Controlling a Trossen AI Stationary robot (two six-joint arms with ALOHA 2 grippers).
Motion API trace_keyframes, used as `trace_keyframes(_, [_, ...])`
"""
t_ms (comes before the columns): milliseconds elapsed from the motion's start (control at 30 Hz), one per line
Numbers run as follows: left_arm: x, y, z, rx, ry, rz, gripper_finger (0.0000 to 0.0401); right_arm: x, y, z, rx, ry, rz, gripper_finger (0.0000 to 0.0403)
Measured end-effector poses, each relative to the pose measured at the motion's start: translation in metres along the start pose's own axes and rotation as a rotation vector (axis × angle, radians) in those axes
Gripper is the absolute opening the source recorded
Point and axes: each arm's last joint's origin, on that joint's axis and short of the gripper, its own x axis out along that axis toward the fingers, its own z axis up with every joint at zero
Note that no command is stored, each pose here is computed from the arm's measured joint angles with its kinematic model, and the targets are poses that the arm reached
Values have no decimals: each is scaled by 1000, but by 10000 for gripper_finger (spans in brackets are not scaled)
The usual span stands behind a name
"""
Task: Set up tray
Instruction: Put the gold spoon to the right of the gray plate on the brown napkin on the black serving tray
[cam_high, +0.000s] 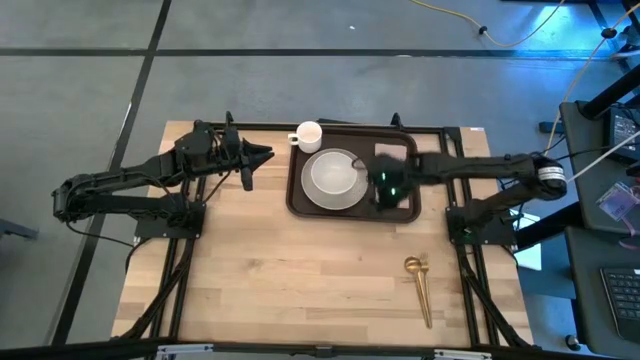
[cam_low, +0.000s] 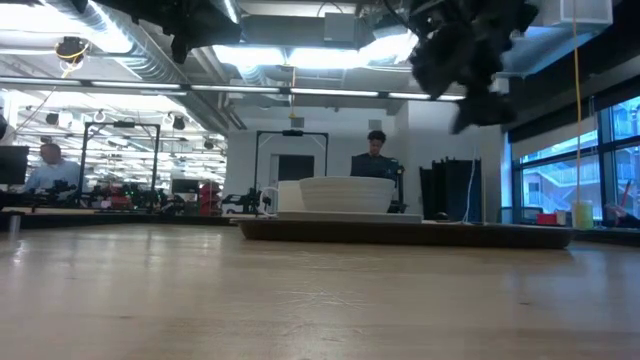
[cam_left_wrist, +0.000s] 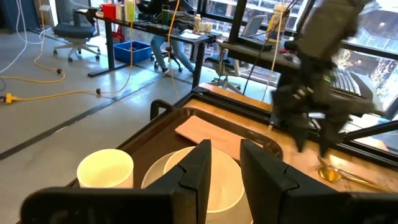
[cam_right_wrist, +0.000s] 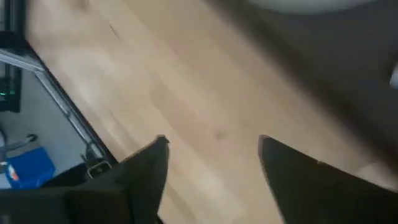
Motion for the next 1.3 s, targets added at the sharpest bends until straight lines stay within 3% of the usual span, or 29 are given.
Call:
trace_keyframes(167, [0, 0, 0, 0, 0, 0, 79, 17, 25, -53, 132, 77, -102, 273])
trace_keyframes(433, [0, 0, 0, 0, 0, 0, 82, 30, 41, -126, 414, -43, -261, 262])
trace_keyframes(733, [0, 0, 0, 52, -1, 0, 78, 53, 26, -162, 377, 121, -574, 228])
trace_keyframes(933, [0, 0, 0, 51, 0, 0, 83, 55, 25, -163, 377, 48, -579, 205])
trace_keyframes(1167, [0, 0, 0, 51, 0, 0, 82, 56, 22, -161, 154, 32, -616, 190])
trace_keyframes(1300, [0, 0, 0, 59, 1, 0, 84, 69, 18, -163, 50, 156, -678, 180])
